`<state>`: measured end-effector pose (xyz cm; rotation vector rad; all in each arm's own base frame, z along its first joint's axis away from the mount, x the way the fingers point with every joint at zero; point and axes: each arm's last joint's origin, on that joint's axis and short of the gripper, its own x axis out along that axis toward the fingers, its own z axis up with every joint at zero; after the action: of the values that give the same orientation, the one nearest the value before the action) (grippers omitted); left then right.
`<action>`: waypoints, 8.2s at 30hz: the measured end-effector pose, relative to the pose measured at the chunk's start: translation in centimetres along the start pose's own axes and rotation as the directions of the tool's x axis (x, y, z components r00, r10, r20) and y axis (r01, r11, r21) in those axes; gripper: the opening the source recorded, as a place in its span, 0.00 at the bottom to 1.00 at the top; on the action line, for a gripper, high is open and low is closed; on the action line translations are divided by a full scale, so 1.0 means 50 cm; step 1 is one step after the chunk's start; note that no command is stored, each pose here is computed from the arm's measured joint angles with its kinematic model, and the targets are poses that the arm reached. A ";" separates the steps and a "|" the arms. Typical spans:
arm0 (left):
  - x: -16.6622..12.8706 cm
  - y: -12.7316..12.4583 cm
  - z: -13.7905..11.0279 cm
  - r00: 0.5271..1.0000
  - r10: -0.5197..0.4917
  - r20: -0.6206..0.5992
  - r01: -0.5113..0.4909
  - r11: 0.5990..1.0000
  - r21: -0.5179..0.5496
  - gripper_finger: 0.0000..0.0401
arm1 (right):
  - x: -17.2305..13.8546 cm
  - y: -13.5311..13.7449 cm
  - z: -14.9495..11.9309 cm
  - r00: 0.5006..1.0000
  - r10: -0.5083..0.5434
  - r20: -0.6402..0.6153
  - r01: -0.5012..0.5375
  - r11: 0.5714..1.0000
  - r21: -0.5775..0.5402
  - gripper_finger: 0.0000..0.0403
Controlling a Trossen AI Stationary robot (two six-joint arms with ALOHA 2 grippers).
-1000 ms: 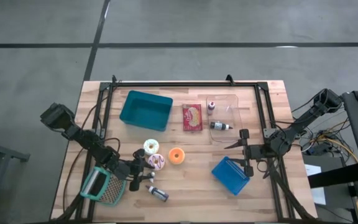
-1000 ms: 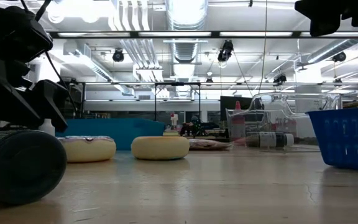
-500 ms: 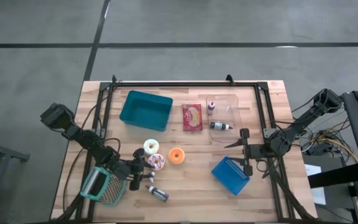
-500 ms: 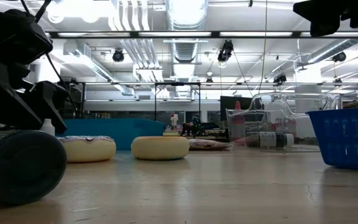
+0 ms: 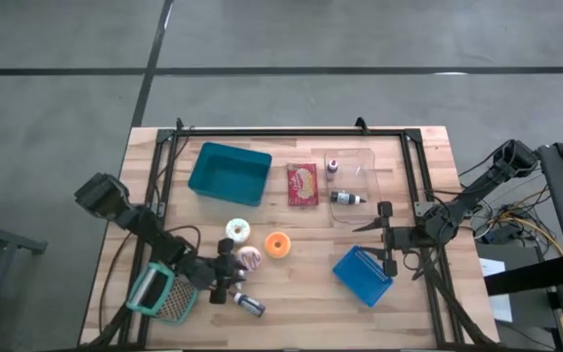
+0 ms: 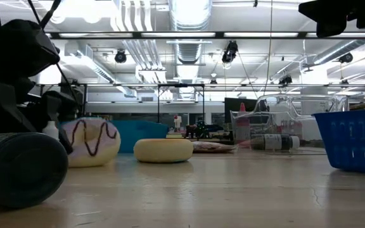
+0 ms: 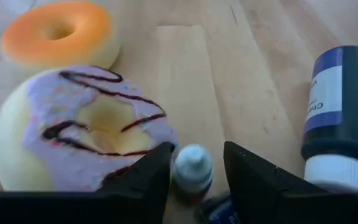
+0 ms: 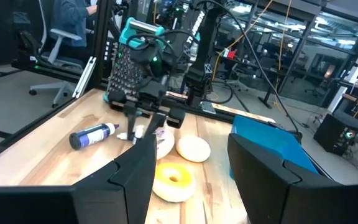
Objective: Pick & Place Food Item
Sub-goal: Put the top small purple food coloring bottle into the transparent bin, then put the white doughnut into the blue bin
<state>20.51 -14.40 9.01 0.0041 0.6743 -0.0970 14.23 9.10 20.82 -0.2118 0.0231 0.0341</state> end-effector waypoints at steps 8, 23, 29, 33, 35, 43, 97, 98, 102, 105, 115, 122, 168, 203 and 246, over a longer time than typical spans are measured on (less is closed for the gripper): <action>0.003 -0.003 0.006 1.000 -0.011 -0.007 0.011 0.999 0.035 0.25 | 0.000 0.000 0.000 1.000 -0.001 0.000 0.001 1.000 0.000 0.48; -0.022 0.001 0.035 0.998 -0.030 0.057 0.025 0.996 0.089 0.15 | 0.000 0.000 0.000 1.000 -0.001 0.000 0.001 1.000 0.001 0.48; -0.027 0.008 0.045 0.997 -0.006 0.078 -0.003 0.994 0.111 0.15 | 0.000 0.000 0.000 1.000 -0.002 0.000 0.002 1.000 0.004 0.48; -0.032 0.022 0.061 0.992 0.040 0.118 -0.055 0.990 0.128 0.15 | 0.001 -0.001 -0.002 1.000 -0.006 -0.004 0.006 1.000 0.013 0.48; -0.034 0.032 0.071 0.990 0.055 0.134 -0.073 0.988 0.136 0.15 | 0.003 -0.003 -0.006 1.000 -0.013 -0.013 0.013 1.000 0.024 0.48; -0.025 0.102 0.131 0.980 0.098 0.174 -0.131 0.973 0.192 0.15 | 0.028 -0.013 -0.036 0.992 -0.076 -0.096 0.079 0.996 0.034 0.48; 0.332 0.527 0.447 0.962 -0.125 0.243 0.041 0.945 0.325 0.15 | 0.016 -0.066 0.017 0.955 -0.257 -0.151 0.239 0.963 -0.126 0.48; 0.332 0.528 0.447 0.962 -0.124 0.242 0.041 0.946 0.323 0.15 | 0.016 -0.066 0.017 0.953 -0.262 -0.152 0.244 0.961 -0.128 0.48; 0.332 0.533 0.441 0.969 -0.122 0.217 0.051 0.950 0.308 0.15 | 0.015 -0.067 0.014 0.950 -0.266 -0.165 0.245 0.960 -0.138 0.48; 0.335 0.535 0.434 0.973 -0.123 0.193 0.061 0.953 0.297 0.15 | 0.015 -0.067 0.014 0.948 -0.272 -0.164 0.251 0.958 -0.139 0.48; 0.335 0.534 0.430 0.977 -0.126 0.171 0.072 0.953 0.293 0.15 | 0.014 -0.069 0.016 0.943 -0.291 -0.161 0.271 0.953 -0.134 0.48; 0.335 0.534 0.429 0.978 -0.127 0.169 0.073 0.953 0.295 0.15 | 0.012 -0.072 0.001 0.928 -0.296 -0.225 0.281 0.955 -0.098 0.48; 0.336 0.531 0.427 0.978 -0.130 0.161 0.076 0.949 0.305 0.15 | 0.130 -0.187 -0.077 0.746 -0.242 -0.620 0.357 0.932 0.067 0.39; 0.337 0.525 0.429 0.975 -0.145 0.167 0.090 0.951 0.296 0.31 | 0.114 -0.182 -0.095 0.690 -0.189 -0.699 0.310 0.949 0.050 0.01; 0.100 0.474 0.483 0.941 -0.106 0.322 -0.025 0.926 0.376 0.34 | 0.038 -0.164 0.009 0.905 -0.301 -0.300 0.315 0.949 -0.001 0.02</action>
<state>41.58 7.87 24.10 0.3375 0.3031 -0.2613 16.46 1.26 22.93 -0.1689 0.2910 -0.3154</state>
